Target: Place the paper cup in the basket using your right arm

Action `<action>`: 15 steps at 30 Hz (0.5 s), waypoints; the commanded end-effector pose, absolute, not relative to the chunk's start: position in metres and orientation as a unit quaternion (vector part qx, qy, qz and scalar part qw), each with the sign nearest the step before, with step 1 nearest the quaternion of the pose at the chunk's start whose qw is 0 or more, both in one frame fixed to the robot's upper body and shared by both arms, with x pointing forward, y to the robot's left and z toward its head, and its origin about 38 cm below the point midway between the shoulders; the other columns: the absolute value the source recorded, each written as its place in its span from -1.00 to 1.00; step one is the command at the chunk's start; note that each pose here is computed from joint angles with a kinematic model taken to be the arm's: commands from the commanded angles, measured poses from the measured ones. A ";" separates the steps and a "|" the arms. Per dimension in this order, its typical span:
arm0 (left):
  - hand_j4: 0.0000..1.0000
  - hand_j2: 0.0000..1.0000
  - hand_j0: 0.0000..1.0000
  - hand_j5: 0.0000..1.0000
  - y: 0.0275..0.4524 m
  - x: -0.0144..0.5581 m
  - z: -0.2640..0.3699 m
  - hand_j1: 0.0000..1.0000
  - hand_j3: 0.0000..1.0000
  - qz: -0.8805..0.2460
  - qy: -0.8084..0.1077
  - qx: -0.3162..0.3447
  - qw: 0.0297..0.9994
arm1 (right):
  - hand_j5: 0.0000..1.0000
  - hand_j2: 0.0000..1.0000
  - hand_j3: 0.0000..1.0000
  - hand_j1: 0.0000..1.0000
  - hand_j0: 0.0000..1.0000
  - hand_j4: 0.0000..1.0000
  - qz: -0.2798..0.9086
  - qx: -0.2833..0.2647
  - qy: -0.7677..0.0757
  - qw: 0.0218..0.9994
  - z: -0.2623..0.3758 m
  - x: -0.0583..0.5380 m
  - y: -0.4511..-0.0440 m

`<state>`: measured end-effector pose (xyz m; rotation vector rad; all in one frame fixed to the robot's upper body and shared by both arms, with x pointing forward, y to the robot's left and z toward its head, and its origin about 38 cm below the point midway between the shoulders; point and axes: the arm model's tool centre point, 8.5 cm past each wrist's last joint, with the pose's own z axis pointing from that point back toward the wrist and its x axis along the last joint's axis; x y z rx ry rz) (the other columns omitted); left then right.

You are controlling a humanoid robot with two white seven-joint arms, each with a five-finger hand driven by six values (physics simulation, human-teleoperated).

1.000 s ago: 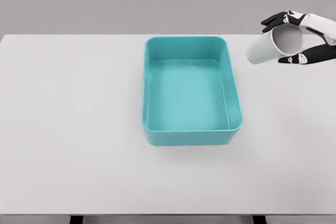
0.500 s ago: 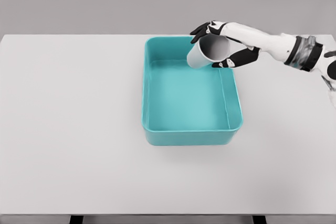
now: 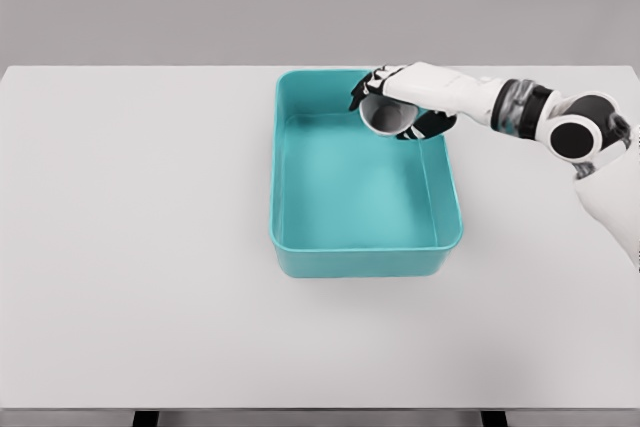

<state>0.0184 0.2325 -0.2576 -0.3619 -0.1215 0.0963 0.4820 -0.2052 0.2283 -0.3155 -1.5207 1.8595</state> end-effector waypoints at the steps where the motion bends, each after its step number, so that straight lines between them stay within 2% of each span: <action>1: 1.00 1.00 1.00 1.00 0.233 0.019 -0.258 1.00 1.00 0.048 -0.061 -0.180 0.981 | 0.25 0.25 0.25 0.25 0.25 0.25 0.730 -0.143 -0.571 0.348 0.224 0.484 -0.201; 8: 1.00 1.00 1.00 1.00 0.232 0.018 -0.258 1.00 1.00 0.048 -0.060 -0.180 0.981 | 0.32 0.32 0.32 0.32 0.32 0.32 0.754 -0.143 -0.551 0.329 0.212 0.481 -0.182; 9: 1.00 1.00 1.00 1.00 0.232 0.019 -0.258 1.00 1.00 0.049 -0.061 -0.180 0.981 | 0.55 0.55 0.55 0.55 0.55 0.55 0.760 -0.139 -0.545 0.325 0.207 0.478 -0.178; 10: 1.00 1.00 1.00 1.00 0.232 0.019 -0.258 1.00 1.00 0.048 -0.061 -0.180 0.981 | 0.67 0.67 0.67 0.67 0.67 0.67 0.766 -0.137 -0.541 0.320 0.206 0.478 -0.174; 13: 1.00 1.00 1.00 1.00 0.233 0.018 -0.258 1.00 1.00 0.048 -0.060 -0.179 0.981 | 0.79 0.79 0.79 0.79 0.79 0.79 0.773 -0.133 -0.535 0.314 0.202 0.476 -0.170; 14: 1.00 1.00 1.00 1.00 0.233 0.019 -0.258 1.00 1.00 0.048 -0.061 -0.180 0.981 | 1.00 1.00 1.00 1.00 1.00 1.00 0.773 -0.133 -0.535 0.314 0.202 0.476 -0.171; 15: 1.00 1.00 1.00 1.00 0.232 0.019 -0.258 1.00 1.00 0.048 -0.061 -0.180 0.981 | 1.00 1.00 1.00 1.00 1.00 1.00 0.773 -0.133 -0.536 0.310 0.204 0.475 -0.171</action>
